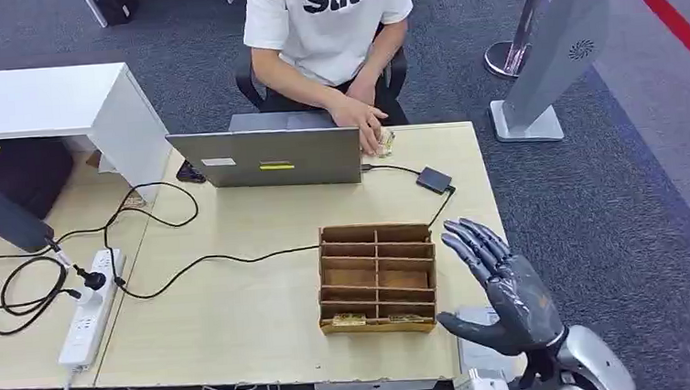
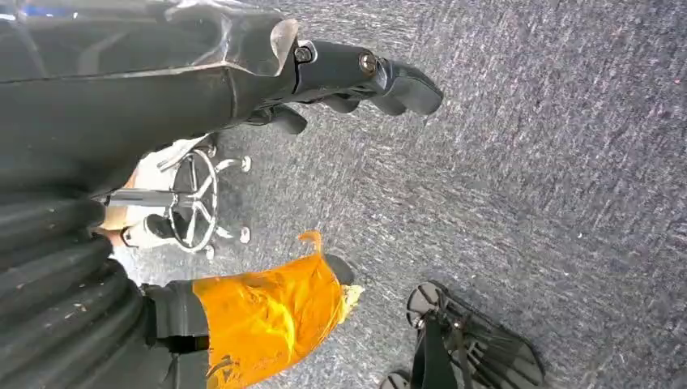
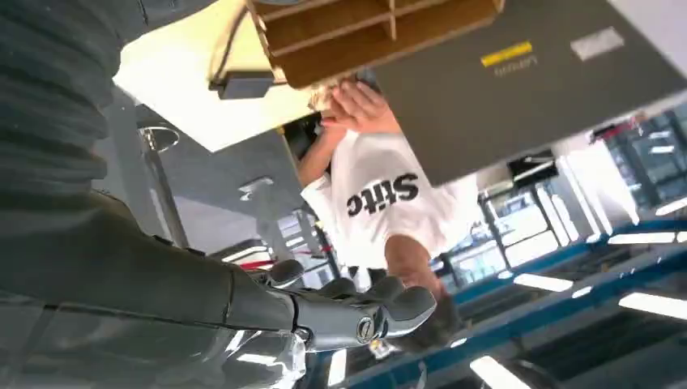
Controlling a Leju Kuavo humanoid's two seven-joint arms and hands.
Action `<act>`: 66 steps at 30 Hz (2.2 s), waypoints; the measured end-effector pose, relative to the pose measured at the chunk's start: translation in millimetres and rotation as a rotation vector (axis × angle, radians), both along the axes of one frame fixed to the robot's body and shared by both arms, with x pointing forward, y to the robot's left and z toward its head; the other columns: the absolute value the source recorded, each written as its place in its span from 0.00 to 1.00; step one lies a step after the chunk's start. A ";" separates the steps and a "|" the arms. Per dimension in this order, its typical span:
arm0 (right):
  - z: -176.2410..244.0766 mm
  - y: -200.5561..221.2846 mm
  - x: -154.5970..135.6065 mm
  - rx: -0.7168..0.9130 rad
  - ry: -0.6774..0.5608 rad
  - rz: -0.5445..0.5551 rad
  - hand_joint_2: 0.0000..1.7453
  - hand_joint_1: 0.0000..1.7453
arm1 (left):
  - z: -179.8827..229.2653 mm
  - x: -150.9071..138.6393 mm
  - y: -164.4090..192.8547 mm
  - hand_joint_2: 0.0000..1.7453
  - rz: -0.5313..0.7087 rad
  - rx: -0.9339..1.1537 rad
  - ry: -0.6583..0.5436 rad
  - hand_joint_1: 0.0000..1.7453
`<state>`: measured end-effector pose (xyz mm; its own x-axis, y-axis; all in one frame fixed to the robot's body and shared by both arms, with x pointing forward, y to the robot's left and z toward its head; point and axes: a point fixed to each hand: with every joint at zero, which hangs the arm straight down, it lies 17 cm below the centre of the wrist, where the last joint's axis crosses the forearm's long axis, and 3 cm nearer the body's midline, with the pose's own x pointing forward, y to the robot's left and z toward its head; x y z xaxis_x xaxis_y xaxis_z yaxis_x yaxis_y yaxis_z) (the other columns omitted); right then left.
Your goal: Pass the card to the sensor for recognition and then transmit it.
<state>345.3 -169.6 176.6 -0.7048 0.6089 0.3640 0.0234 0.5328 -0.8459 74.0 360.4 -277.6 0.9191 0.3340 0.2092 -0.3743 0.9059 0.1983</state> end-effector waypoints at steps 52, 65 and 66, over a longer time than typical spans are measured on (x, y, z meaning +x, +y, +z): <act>-104.2 88.1 -30.5 -0.416 -0.001 0.156 1.00 0.00 | 0.8 6.2 1.3 1.00 -0.048 -0.003 0.001 0.00; -114.2 97.8 -29.2 -0.457 -0.013 0.136 1.00 0.00 | 0.9 6.4 1.2 1.00 -0.054 -0.002 0.002 0.00; -116.5 97.7 -29.0 -0.466 -0.014 0.130 1.00 0.00 | 0.9 6.4 1.2 1.00 -0.055 -0.002 0.002 0.00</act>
<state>316.3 -71.9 60.1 -0.7889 0.6113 0.0634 -0.0055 0.0962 -0.9953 80.4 361.7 -276.7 0.9365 0.2834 0.2065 -0.3236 0.9253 0.1976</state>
